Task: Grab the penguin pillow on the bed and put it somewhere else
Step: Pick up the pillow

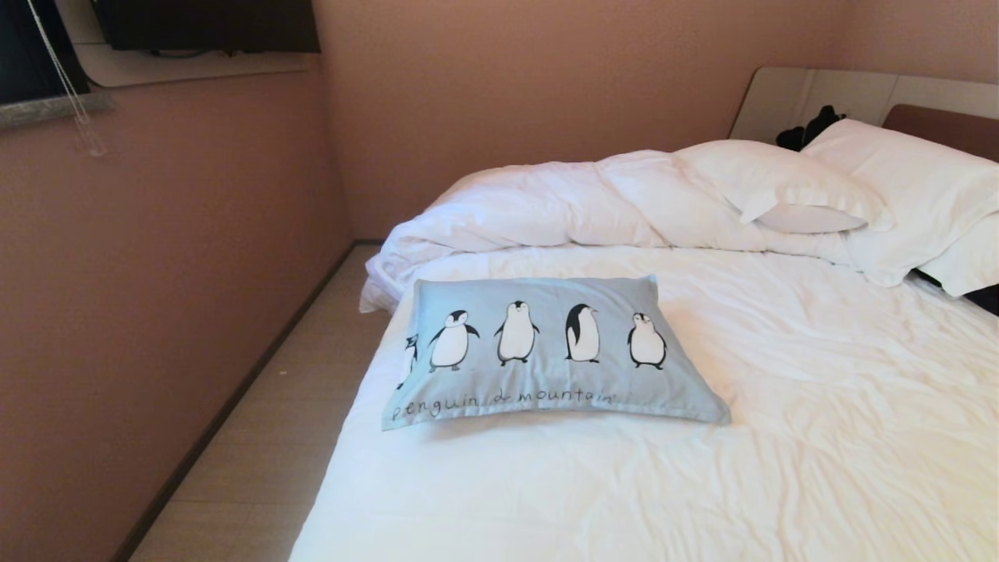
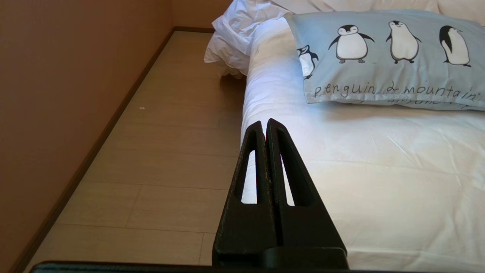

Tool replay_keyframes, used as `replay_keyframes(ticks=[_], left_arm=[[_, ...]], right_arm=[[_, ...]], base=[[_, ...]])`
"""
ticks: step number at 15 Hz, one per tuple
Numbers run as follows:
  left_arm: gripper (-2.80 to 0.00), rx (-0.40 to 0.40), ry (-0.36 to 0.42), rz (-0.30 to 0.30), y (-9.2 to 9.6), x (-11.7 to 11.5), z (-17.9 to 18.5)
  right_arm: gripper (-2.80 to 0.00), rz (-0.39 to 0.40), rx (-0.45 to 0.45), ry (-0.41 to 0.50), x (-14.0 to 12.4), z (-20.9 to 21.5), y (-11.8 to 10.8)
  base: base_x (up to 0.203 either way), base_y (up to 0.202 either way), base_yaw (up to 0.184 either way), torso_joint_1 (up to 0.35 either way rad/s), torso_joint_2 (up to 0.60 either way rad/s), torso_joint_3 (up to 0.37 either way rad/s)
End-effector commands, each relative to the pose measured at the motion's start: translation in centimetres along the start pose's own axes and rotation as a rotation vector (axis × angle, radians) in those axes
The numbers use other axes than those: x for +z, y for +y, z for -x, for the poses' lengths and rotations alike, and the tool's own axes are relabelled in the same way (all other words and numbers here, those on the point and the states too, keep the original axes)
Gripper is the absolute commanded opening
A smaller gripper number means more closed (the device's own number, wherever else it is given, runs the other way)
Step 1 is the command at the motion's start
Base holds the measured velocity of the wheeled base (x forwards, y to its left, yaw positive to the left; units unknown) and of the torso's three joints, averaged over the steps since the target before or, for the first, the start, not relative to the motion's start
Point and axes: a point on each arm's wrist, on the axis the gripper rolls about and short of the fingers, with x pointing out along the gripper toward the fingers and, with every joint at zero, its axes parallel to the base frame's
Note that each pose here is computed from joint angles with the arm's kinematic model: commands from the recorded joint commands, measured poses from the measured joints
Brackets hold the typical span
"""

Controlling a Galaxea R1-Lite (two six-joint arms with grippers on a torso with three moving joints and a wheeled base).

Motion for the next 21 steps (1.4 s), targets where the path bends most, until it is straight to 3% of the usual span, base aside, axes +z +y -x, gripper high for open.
replay_keyframes(ticks=[1,4,6,11,16,21], left_arm=[[-2.80,0.001,0.002,0.001,0.0,-0.1,0.0],[-2.80,0.001,0.002,0.001,0.0,-0.1,0.0],[-2.80,0.000,0.003,0.001,0.0,-0.1,0.0],[-2.80,0.000,0.002,0.001,0.0,-0.1,0.0],[-2.80,0.001,0.002,0.001,0.0,-0.1,0.0],[-2.80,0.001,0.004,0.001,0.0,-0.1,0.0]], right_arm=[[-2.80,-0.065,-0.005,0.186,1.8,-4.0,-0.3],[-2.80,-0.143,-0.014,0.231,4.2,-8.6,-0.6],[-2.80,-0.166,-0.016,0.233,4.4,-9.7,-0.6],[-2.80,-0.157,-0.007,0.089,4.2,-6.6,-0.4],[-2.80,-0.136,0.006,-0.032,6.4,-5.1,-0.3],[-2.80,-0.133,0.005,-0.030,6.1,-2.7,-0.1]], base=[[0.000,0.000,0.000,0.000,0.00,0.000],[0.000,0.000,0.000,0.000,0.00,0.000],[0.000,0.000,0.000,0.000,0.00,0.000],[0.000,0.000,0.000,0.000,0.00,0.000],[0.000,0.000,0.000,0.000,0.00,0.000],[0.000,0.000,0.000,0.000,0.00,0.000]])
